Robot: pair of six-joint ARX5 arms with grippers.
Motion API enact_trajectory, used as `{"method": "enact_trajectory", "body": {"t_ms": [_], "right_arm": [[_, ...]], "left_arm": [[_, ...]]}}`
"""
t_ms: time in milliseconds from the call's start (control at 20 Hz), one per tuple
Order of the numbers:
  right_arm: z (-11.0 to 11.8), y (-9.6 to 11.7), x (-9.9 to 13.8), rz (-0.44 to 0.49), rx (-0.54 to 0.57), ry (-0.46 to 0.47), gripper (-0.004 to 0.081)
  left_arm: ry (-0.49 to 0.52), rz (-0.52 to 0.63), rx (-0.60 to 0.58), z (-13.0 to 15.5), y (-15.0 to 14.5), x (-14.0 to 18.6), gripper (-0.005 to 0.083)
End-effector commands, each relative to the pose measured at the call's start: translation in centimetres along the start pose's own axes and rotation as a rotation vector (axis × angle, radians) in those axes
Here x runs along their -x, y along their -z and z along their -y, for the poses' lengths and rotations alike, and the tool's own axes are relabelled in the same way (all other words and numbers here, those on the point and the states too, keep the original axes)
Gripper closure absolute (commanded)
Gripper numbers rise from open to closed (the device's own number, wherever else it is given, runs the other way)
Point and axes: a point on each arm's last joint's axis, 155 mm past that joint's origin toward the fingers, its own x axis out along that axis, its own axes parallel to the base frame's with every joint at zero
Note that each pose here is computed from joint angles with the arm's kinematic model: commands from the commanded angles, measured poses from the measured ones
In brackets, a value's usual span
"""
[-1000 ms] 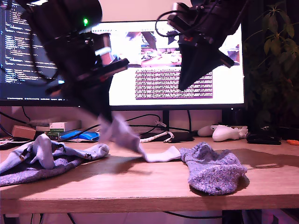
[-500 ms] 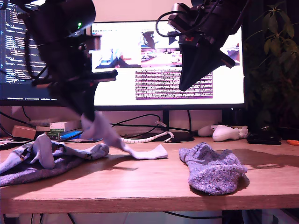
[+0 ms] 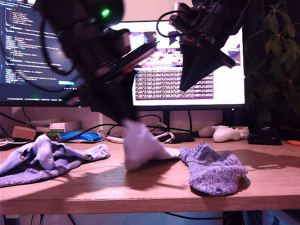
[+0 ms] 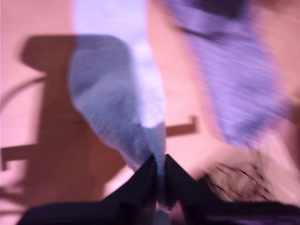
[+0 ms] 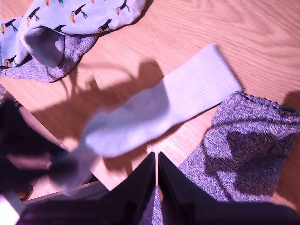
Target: Pair up the socks based on colour and pattern, by placing them on top of one another
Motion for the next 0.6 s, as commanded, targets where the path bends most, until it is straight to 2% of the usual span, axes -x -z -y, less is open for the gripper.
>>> {"method": "enact_trajectory", "body": {"t_ms": [0,200,300,400,500,550], "right_arm": [[0.1,0.5,-0.6,-0.022,-0.003,-0.004,0.078],[0.1,0.7,-0.6,-0.028,-0.002,-0.005,0.0781],[0.1,0.7,-0.6,-0.028,-0.002,-0.005,0.078],[0.1,0.7,-0.6,-0.027,-0.003,-0.005,0.0781],[0.1,0.6,-0.6,-0.026,-0.003,-0.004,0.0781],[0.1,0.6,-0.6,-0.025,-0.002,-0.004,0.078]], "left_arm": [[-0.016,0.009,-0.011,-0.5,-0.3,-0.4,0.041],[-0.04,0.031,0.002,-1.8,-1.0,0.0,0.0407],[-0.072,0.072,-0.023,-3.1,-2.1,0.3,0.0437],[-0.111,0.134,-0.022,-4.4,-3.8,0.3,0.0573],[-0.091,0.153,-0.104,-4.0,-4.5,-0.1,0.0775],[-0.079,0.162,-0.12,-3.8,-4.9,-0.5,0.0791]]}}
